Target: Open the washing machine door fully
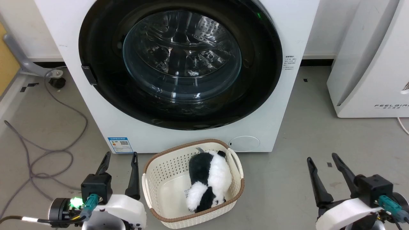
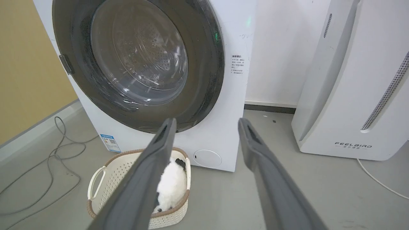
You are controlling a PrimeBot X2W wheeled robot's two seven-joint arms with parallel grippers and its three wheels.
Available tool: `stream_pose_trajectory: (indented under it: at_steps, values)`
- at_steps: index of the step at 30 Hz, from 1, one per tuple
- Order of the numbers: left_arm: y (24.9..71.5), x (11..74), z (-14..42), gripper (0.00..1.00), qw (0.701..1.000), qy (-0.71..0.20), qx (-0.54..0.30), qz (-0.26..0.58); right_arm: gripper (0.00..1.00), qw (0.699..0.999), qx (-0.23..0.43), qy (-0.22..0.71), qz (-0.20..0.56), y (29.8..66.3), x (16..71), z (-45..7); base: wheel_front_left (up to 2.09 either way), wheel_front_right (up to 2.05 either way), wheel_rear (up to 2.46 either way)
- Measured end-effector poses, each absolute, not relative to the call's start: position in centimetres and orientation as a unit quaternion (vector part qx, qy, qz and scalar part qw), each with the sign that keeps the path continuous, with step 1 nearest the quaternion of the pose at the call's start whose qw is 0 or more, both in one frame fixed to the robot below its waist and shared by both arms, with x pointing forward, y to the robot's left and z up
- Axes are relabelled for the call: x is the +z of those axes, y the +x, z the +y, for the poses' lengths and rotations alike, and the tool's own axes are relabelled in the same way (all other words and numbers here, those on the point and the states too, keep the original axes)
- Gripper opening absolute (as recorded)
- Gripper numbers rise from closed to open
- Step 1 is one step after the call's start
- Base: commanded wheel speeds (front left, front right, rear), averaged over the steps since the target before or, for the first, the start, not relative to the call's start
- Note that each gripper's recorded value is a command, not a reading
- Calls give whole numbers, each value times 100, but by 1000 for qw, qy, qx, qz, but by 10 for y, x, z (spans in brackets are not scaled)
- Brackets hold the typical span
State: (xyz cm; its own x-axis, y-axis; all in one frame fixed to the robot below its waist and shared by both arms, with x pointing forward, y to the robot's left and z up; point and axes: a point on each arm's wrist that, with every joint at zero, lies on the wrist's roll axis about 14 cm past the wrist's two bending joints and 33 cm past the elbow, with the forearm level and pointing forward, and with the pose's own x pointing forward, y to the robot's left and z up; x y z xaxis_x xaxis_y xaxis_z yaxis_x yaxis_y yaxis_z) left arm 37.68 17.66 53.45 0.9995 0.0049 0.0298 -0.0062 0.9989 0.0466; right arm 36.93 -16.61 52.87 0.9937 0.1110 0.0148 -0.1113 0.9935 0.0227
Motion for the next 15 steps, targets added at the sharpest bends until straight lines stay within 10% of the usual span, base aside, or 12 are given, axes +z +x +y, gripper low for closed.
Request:
stream_pose_trajectory:
  at_steps: [7, 8, 15]
  values:
    - [377, 536, 176, 100, 1000, 23, 5, -21, 96, 998, 51, 45, -17, 370, 532, -169, 0, 0, 0]
    - [377, 536, 176, 100, 999, 23, 5, -22, 6, 997, 50, 50, -19, 370, 533, -170, 0, 0, 0]
    - [376, 537, 178, 100, 999, 23, 11, -27, 0, 994, 44, 101, -27, 371, 535, -174, 0, 0, 0]
